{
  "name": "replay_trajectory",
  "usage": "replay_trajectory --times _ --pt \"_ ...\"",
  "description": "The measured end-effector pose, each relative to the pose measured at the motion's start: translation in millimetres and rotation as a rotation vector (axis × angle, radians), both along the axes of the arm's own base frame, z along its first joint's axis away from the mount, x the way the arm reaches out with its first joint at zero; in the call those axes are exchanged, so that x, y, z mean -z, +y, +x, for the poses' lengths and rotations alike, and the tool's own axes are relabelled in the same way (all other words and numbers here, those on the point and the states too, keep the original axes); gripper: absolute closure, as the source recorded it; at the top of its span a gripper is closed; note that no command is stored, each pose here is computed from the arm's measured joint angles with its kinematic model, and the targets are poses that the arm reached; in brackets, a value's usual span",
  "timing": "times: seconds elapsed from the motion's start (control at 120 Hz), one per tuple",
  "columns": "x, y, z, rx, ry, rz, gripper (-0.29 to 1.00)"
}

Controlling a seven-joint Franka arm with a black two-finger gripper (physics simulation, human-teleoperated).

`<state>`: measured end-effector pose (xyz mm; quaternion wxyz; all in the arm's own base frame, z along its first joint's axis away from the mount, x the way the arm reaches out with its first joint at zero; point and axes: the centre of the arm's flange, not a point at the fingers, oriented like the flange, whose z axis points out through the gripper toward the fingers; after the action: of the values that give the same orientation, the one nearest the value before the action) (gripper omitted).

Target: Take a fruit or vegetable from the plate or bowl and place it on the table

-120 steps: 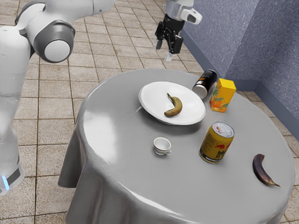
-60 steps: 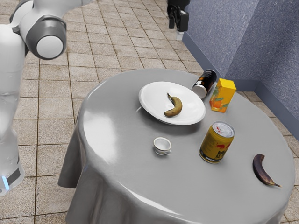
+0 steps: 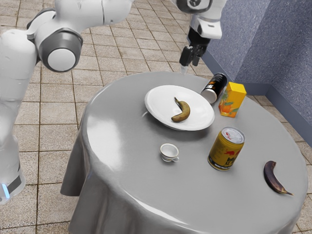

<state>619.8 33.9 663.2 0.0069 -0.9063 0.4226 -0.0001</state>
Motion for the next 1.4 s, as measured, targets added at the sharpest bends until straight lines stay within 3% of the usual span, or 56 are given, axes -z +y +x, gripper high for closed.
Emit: replay_trajectory --times 0.192,0.567,1.075,1.217,1.4 --pt "65 3 19 0.207 0.066 -0.019 0.0" --pt "113 14 25 0.466 0.023 -0.017 0.0" --pt "152 28 23 0.619 -0.007 -0.005 0.0" --pt "141 27 33 0.648 -0.045 0.019 0.0" --pt "169 25 46 0.675 -0.016 0.021 0.0"
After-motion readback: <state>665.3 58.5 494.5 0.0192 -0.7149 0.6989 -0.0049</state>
